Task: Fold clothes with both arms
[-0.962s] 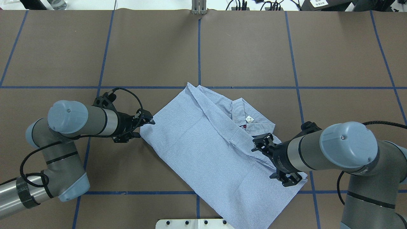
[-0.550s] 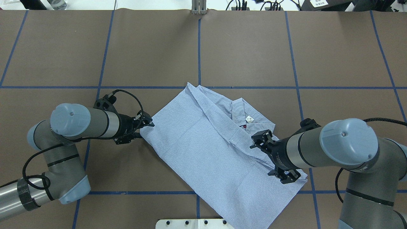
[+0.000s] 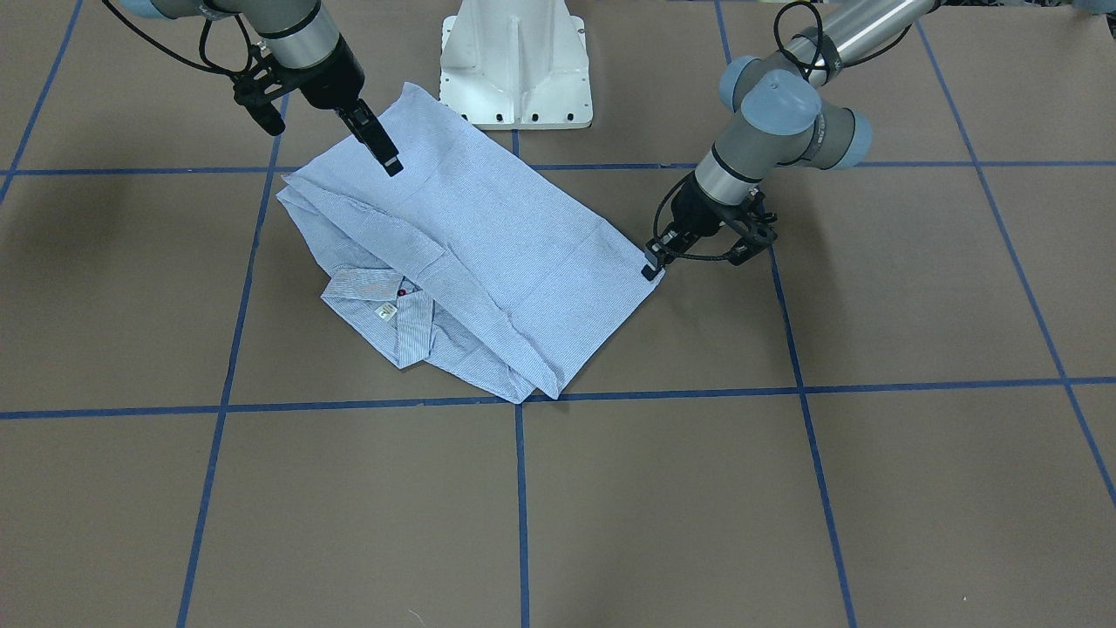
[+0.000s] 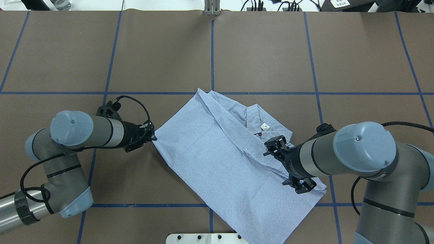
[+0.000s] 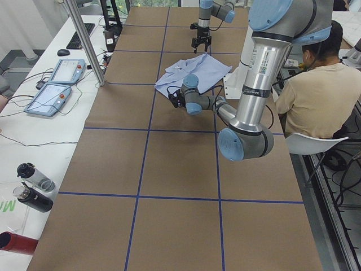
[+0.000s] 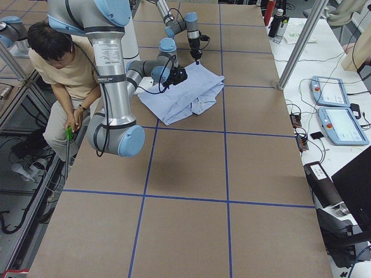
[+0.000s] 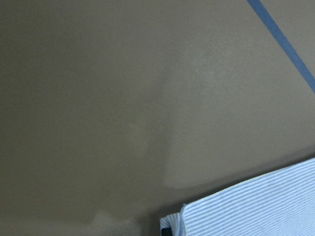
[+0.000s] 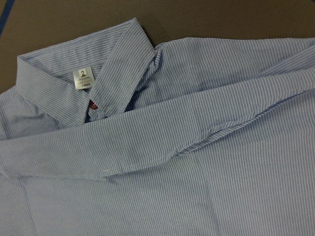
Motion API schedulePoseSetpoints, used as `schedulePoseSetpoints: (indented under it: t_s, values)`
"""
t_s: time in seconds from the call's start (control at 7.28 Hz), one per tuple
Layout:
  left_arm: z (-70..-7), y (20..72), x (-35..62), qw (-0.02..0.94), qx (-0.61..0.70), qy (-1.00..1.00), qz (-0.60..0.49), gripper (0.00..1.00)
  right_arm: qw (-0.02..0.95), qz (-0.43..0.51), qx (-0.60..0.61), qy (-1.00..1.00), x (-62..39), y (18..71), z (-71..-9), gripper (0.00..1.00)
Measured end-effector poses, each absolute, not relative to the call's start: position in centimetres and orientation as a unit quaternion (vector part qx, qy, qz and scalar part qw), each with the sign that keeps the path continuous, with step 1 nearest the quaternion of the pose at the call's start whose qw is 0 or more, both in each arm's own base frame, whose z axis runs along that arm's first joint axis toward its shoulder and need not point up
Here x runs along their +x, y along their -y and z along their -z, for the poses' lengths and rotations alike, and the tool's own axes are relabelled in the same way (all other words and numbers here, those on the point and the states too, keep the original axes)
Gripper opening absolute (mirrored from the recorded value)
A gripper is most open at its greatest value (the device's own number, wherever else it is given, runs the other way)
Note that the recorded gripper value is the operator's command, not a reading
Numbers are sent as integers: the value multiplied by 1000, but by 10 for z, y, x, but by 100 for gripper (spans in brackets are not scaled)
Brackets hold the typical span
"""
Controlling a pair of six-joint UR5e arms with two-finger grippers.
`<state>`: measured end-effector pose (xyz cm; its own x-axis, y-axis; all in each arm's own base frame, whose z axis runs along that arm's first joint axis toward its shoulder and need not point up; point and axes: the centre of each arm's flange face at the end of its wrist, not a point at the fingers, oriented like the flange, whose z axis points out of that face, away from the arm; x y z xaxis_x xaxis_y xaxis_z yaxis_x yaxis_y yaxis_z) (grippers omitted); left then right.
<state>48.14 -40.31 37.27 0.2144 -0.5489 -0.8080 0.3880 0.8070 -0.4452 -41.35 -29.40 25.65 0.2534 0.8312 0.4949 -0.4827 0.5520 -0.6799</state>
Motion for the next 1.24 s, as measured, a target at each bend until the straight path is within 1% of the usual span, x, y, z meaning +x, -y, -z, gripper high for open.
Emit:
schedulePoseSetpoints:
  t_s: [0.27, 0.55, 0.69, 0.82, 0.96, 1.1, 1.24]
  values:
    - [-375, 440, 466, 797, -20, -537, 275, 0, 768, -435, -198, 426, -418, 300, -238, 100]
    - [-356, 518, 459, 806, 46, -531, 257, 0, 764, -442, -194, 427, -413, 309, -235, 100]
    - [-340, 561, 463, 809, 79, -527, 250, 7, 763, -444, -191, 428, -410, 313, -235, 100]
    - [-319, 601, 476, 811, 120, -518, 243, 57, 763, -445, -190, 429, -409, 315, -235, 100]
    - [-298, 635, 491, 812, 154, -510, 236, 83, 763, -445, -189, 430, -408, 316, -235, 100]
    - [-282, 657, 500, 813, 177, -506, 226, 97, 763, -446, -186, 430, -407, 317, -235, 100]
    - [-272, 670, 498, 814, 194, -503, 218, 98, 762, -448, -181, 432, -406, 319, -235, 100]
